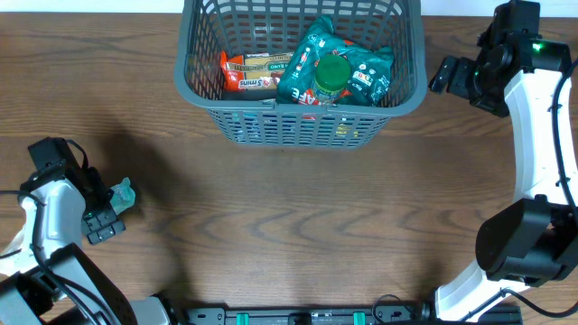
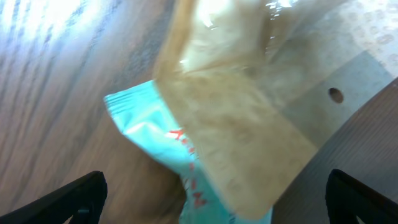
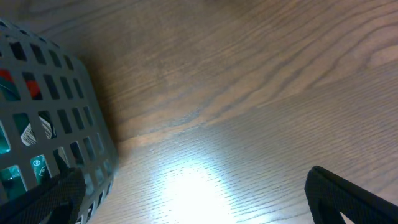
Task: Pack container
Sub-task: 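Move the left gripper to the light-blue wipes pack and grasp it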
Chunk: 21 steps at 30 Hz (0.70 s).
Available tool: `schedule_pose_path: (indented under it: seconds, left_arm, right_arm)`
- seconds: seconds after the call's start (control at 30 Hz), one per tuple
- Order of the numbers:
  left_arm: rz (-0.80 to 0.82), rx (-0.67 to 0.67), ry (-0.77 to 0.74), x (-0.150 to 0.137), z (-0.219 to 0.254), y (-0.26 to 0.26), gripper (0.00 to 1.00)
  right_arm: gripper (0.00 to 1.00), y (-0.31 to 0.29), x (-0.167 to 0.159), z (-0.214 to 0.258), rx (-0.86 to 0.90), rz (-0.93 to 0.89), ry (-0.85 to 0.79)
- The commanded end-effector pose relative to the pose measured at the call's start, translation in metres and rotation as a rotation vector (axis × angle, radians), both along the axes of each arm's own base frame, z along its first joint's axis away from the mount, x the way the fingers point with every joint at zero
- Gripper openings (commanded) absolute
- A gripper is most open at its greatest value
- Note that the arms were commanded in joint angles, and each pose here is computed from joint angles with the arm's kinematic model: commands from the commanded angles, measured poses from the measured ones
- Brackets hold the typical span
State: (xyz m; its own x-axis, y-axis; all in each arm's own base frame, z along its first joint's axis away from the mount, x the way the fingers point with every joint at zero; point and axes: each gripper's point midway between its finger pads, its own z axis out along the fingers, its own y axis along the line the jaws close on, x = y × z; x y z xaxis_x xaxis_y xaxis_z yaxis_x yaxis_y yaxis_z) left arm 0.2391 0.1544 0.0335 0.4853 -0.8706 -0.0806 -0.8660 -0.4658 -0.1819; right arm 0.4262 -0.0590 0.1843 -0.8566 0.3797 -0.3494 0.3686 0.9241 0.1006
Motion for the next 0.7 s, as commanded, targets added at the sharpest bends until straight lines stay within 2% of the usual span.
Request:
schedule_pose_path:
  seconds: [0.0, 0.47, 0.53, 0.67]
  left_arm:
    - [-0.019, 0.027, 0.038, -0.002, -0.007, 0.008, 0.97]
    - [-0.020, 0.012, 0.062, 0.000, -0.023, 0.009, 0.97]
    - [-0.019, 0.012, 0.061, 0.000, -0.023, 0.009, 0.95]
    - [-0.021, 0.009, 0.066, -0.001, -0.023, 0.008, 0.82]
  right_arm:
    - [0.99, 0.002, 0.002, 0.006, -0.008, 0.018, -0.018]
    - [0.99, 0.002, 0.002, 0.006, -0.008, 0.018, -0.017]
    - [0.99, 0.002, 0.002, 0.006, -0.008, 0.018, -0.017]
    - [0.99, 0.002, 0.002, 0.006, -0.008, 0.018, -0.017]
